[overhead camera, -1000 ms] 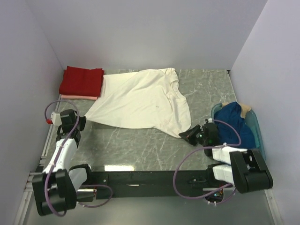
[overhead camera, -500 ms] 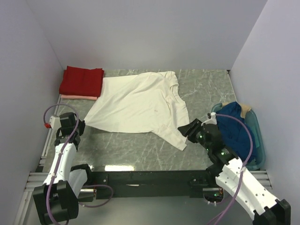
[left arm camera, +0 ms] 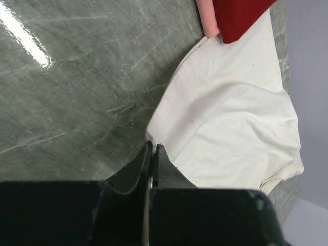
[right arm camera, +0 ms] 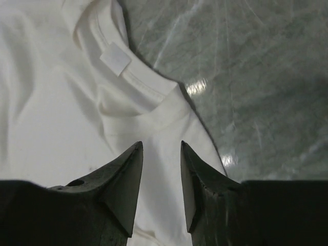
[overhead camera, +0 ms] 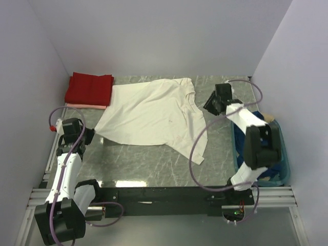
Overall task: Fold and stack the t-shirts
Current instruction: Flatten the tshirt out
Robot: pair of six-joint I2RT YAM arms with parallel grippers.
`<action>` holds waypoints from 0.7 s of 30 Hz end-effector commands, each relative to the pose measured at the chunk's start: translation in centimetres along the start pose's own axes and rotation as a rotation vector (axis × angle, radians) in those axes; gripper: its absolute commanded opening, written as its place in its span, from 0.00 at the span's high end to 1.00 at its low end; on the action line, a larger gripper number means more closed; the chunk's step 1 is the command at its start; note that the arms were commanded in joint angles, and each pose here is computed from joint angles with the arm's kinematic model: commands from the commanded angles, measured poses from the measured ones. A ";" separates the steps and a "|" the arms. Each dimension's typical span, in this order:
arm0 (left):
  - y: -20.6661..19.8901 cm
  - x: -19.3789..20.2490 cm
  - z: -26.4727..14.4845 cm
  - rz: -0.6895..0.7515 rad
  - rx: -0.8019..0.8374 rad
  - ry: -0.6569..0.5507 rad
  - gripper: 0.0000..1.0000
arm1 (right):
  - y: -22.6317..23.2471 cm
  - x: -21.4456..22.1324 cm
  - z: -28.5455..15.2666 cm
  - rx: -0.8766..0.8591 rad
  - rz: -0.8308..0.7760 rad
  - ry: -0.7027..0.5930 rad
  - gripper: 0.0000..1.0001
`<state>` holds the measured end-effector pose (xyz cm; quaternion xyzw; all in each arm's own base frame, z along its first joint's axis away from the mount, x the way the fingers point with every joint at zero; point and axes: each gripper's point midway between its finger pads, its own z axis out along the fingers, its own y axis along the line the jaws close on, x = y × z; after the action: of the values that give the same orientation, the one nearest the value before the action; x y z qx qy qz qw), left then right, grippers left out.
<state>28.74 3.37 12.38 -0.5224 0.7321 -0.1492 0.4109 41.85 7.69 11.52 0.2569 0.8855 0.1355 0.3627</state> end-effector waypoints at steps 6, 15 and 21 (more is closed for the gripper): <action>-1.5 0.5 -0.3 0.090 0.061 0.063 0.98 | 0.3 0.0 5.7 0.052 -0.104 0.104 0.57; -1.8 -0.1 -0.2 0.115 0.063 0.041 0.98 | -1.0 2.0 8.7 0.108 -0.114 0.168 0.57; -1.5 -0.1 -0.2 0.118 0.052 0.039 0.98 | -0.6 3.1 9.2 0.126 -0.137 0.187 0.58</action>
<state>28.77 2.45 11.58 -0.4793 0.7702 -0.1511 0.3928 45.88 8.74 2.51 0.2156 0.9361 0.0859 0.2642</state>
